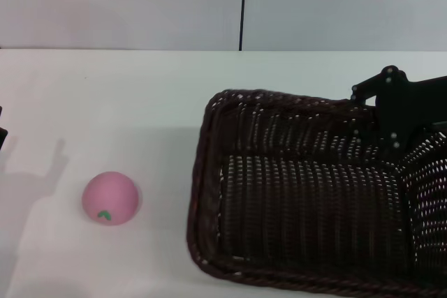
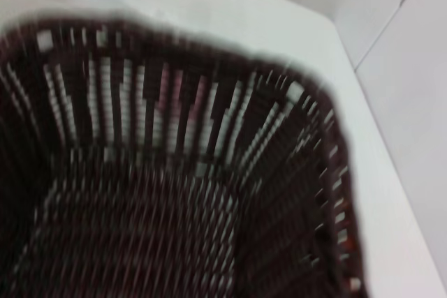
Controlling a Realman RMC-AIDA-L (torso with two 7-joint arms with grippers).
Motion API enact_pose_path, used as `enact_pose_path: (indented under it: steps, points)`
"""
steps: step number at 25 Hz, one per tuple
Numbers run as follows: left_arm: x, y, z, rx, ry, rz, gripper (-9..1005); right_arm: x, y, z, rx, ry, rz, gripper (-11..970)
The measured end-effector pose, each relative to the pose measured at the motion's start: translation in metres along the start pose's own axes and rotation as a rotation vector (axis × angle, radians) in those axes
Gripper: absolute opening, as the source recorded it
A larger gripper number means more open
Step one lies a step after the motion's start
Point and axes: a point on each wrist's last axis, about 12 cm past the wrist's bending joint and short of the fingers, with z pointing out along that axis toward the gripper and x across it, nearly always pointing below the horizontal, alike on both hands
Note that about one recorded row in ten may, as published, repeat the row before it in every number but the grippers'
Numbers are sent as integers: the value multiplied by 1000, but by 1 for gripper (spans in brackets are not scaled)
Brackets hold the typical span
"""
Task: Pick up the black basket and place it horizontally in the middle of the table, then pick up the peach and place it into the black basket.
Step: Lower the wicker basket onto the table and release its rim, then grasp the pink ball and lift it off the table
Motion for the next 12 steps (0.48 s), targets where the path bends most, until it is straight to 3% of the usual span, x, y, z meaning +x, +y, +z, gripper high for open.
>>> enact_pose_path:
  steps: [7,12]
  points:
    - [-1,-1,0,8,-6,-1,807,3,9,0,38,-66,-21,429]
    - [-4,0,-3,49,-8,-24,806,5,10,-20,181,-173,37,502]
